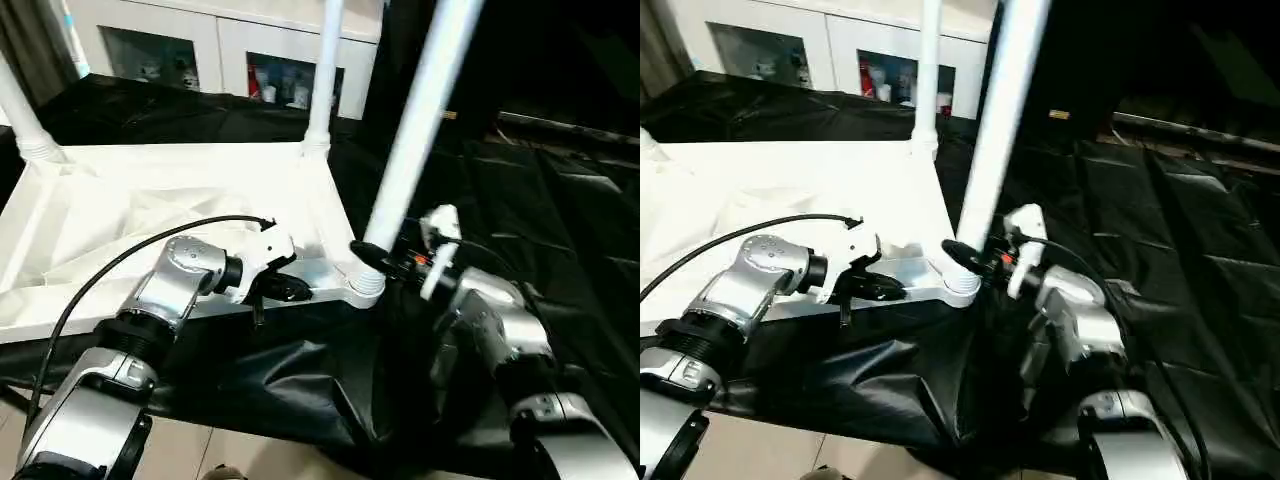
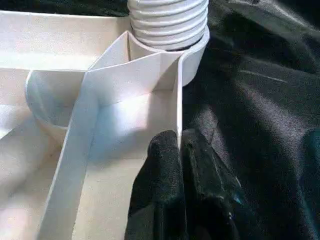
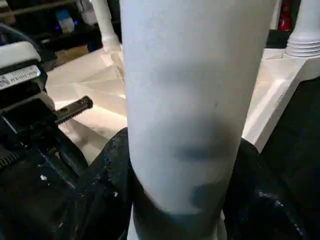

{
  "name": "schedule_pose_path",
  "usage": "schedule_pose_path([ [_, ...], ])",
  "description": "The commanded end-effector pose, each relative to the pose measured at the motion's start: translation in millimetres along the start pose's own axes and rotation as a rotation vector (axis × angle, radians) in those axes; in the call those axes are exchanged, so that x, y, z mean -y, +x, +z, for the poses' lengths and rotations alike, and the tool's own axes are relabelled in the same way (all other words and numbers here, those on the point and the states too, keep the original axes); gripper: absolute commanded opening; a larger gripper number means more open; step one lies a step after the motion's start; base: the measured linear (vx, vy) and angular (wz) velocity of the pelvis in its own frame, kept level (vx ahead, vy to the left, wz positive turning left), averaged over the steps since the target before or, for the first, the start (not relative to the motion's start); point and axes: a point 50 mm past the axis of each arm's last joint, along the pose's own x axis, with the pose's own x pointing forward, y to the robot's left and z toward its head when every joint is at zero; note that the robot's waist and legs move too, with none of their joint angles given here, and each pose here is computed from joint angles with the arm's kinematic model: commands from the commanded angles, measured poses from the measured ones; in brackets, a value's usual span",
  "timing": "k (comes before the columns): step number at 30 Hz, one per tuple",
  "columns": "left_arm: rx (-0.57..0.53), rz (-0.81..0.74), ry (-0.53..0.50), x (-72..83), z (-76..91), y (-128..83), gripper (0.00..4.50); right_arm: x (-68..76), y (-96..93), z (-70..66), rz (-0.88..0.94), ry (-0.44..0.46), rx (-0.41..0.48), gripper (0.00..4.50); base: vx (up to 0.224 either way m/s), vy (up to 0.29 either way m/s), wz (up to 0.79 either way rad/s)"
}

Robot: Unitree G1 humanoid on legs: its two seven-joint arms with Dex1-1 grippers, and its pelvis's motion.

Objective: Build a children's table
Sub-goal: Insert table leg to table base

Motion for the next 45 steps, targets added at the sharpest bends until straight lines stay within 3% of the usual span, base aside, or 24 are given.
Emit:
schedule_pose_path([
  [1,0.004,0.056,0.004,-6.0,2.4,-7.0,0.0,3.3,-28.3,-43.6,-0.099,0.12,-0.117,1.88,0.0,0.0,0.0],
  [8,0.001,0.062,0.004,-7.1,2.4,-7.5,0.0,-0.7,-36.7,-53.8,-0.149,0.146,-0.08,1.88,0.0,0.0,0.0],
  [12,-0.001,0.064,0.005,-7.9,3.2,-7.6,0.0,-6.0,-36.2,-54.6,-0.132,0.095,-0.101,1.88,0.0,0.0,0.0],
  [17,-0.003,0.058,0.009,-8.0,3.8,-6.9,0.0,-7.5,-27.9,-47.1,-0.084,0.019,-0.151,1.88,0.0,0.0,0.0],
  [19,-0.005,0.047,0.017,-7.3,4.5,-6.0,0.0,-6.3,-17.7,-37.7,-0.032,-0.055,-0.212,1.88,0.0,0.0,0.0],
  [25,-0.008,0.036,0.021,-5.2,4.0,-4.6,0.0,-2.8,-4.2,-25.9,0.035,-0.137,-0.31,1.88,0.0,0.0,0.0],
  [29,-0.01,0.024,0.02,-3.7,3.1,-4.5,0.0,-1.4,-0.6,-23.8,0.071,-0.144,-0.359,1.88,0.0,0.0,0.0],
  [35,-0.01,0.003,0.022,-1.7,2.7,-4.5,0.0,-1.9,-3.5,-32.4,0.133,-0.144,-0.448,1.88,0.0,0.0,0.0],
  [45,-0.009,-0.006,0.025,-1.0,2.5,-5.0,0.0,-3.5,-9.6,-42.1,0.157,-0.093,-0.453,1.88,0.0,0.0,0.0],
])
